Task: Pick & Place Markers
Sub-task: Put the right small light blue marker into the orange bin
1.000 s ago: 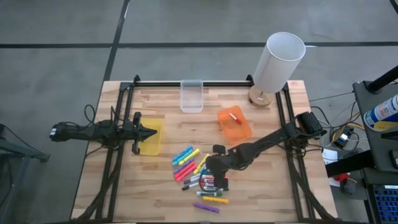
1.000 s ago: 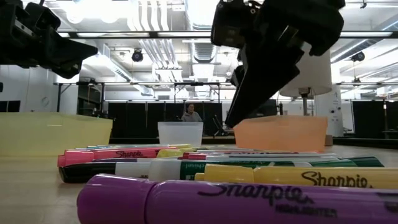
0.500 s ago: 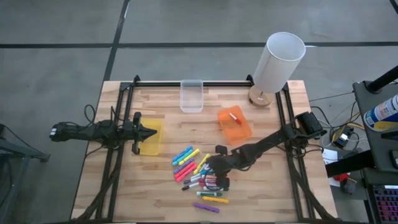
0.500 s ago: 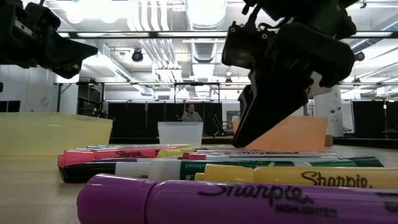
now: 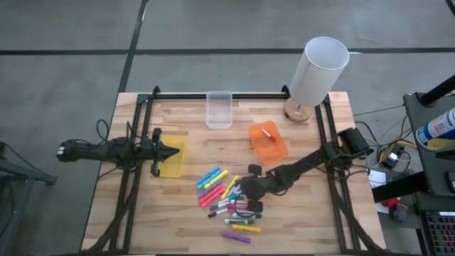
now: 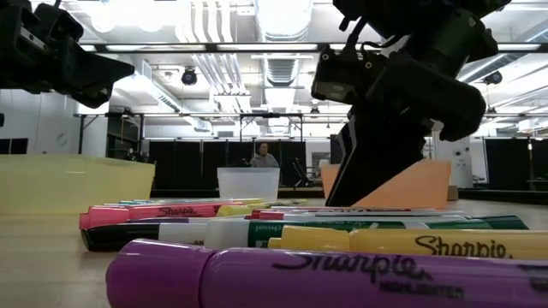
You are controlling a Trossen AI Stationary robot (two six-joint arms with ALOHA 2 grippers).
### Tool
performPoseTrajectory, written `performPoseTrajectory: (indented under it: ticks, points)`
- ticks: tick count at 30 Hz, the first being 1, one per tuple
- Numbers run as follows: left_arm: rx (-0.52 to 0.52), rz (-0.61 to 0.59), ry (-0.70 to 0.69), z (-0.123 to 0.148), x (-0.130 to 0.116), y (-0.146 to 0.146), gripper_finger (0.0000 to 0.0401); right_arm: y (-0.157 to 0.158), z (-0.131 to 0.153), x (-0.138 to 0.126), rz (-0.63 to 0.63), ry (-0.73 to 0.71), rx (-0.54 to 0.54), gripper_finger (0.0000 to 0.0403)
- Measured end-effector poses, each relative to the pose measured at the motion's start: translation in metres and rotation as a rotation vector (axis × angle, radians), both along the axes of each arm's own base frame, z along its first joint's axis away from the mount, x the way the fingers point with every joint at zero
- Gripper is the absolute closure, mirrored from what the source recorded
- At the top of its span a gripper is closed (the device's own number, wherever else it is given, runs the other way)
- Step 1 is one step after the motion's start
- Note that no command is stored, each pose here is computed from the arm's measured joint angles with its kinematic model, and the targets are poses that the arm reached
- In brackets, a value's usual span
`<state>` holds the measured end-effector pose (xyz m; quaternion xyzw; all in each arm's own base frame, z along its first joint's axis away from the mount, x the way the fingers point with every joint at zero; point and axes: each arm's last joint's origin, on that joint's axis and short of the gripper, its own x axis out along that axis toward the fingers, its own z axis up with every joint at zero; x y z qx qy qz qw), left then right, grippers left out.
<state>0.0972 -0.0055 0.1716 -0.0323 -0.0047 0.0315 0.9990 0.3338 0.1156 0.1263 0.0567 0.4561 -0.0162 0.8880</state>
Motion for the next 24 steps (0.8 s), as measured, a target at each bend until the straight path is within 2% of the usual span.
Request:
performPoseTrajectory:
  ticks: [13, 24]
  points:
    - [0.000, 0.000, 0.000, 0.000, 0.000, 0.000, 0.0401, -0.003, -0.011, -0.010, -0.009, 0.032, -0.013, 0.0293]
    - [0.000, 0.000, 0.000, 0.000, 0.000, 0.000, 0.0401, -0.001, -0.001, -0.005, 0.015, 0.073, -0.030, 0.0294]
